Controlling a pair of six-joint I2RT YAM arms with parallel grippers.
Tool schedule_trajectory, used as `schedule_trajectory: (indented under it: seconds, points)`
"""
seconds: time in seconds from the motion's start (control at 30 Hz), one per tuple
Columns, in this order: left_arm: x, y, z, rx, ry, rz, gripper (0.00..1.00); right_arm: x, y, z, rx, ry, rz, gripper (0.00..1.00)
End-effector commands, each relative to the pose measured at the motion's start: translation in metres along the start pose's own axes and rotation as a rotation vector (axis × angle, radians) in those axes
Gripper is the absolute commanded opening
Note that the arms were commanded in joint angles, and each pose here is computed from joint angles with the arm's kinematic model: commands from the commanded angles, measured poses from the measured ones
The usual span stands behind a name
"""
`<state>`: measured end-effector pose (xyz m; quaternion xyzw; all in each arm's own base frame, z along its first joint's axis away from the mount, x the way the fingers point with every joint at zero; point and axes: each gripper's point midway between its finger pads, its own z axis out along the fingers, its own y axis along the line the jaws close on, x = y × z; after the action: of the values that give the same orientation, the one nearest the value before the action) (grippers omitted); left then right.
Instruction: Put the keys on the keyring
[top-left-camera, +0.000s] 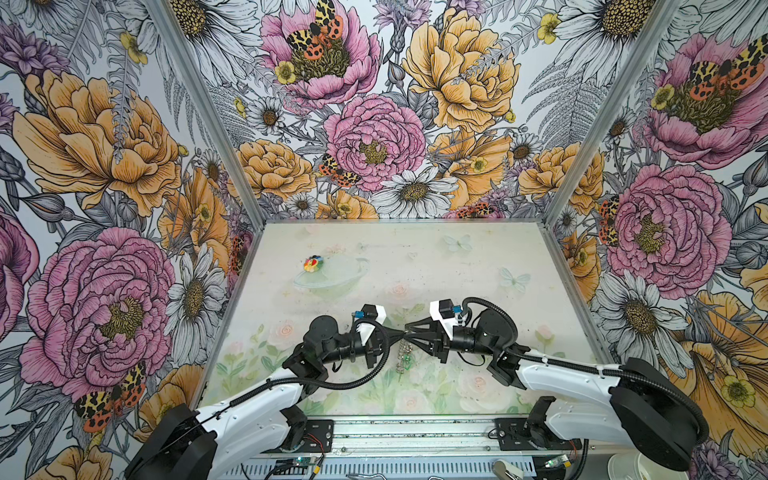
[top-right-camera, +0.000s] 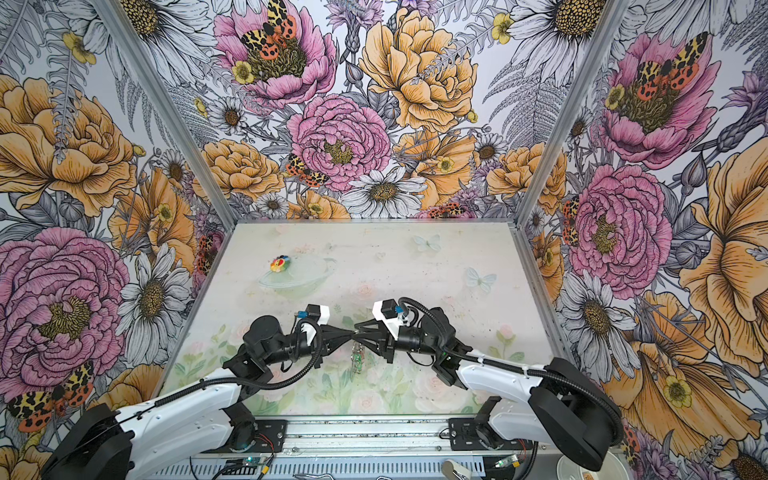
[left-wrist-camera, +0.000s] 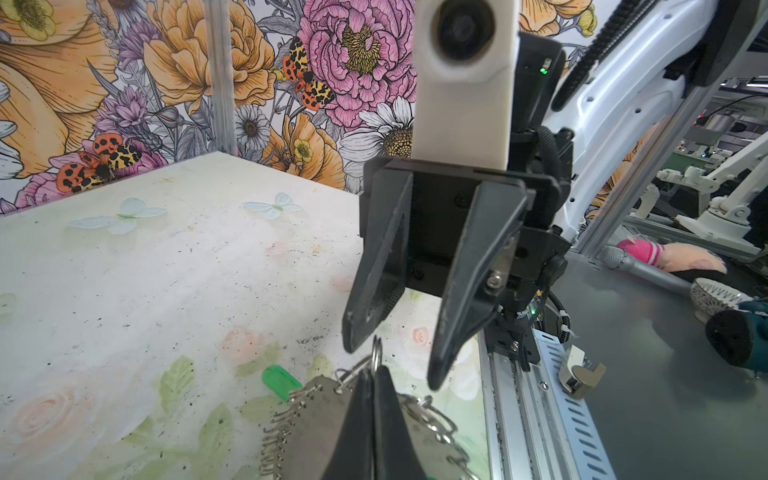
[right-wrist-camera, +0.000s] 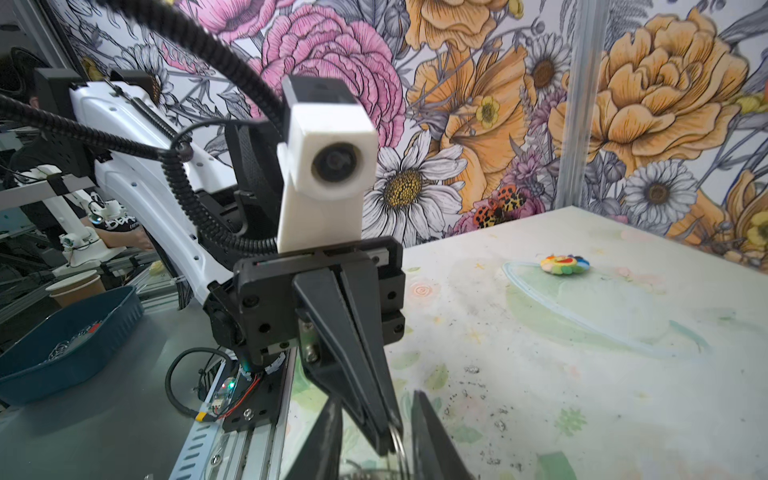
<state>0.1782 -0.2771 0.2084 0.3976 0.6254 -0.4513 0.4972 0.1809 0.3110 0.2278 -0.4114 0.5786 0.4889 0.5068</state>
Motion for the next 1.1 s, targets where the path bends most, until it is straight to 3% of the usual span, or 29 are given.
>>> schedule_trajectory:
  seconds: [0.0,0.1,0.27,0.57,0.77,1.07]
  points:
    - [-0.007,0.017,0.003,-0.145,0.09,0.057,0.0,0.004,-0.018,-0.023,0.118,0.079,-0.101,0.46]
    - [-0.011,0.023,0.008,-0.206,0.179,0.065,0.0,0.0,-0.027,-0.039,0.199,0.089,-0.15,0.51]
    - [-0.012,0.026,0.017,-0.244,0.414,0.041,0.0,-0.001,-0.028,-0.044,0.215,0.093,-0.207,0.51]
    - [-0.015,0.01,0.016,-0.142,0.679,0.045,0.0,-0.002,-0.007,-0.038,0.069,0.069,-0.196,0.36]
    - [-0.018,-0.01,0.017,-0.052,0.733,0.118,0.0,0.003,0.001,-0.031,-0.011,0.093,-0.158,0.24]
    - [-0.019,-0.026,0.014,0.009,0.717,0.163,0.0,0.003,0.01,-0.027,-0.079,0.094,-0.134,0.18]
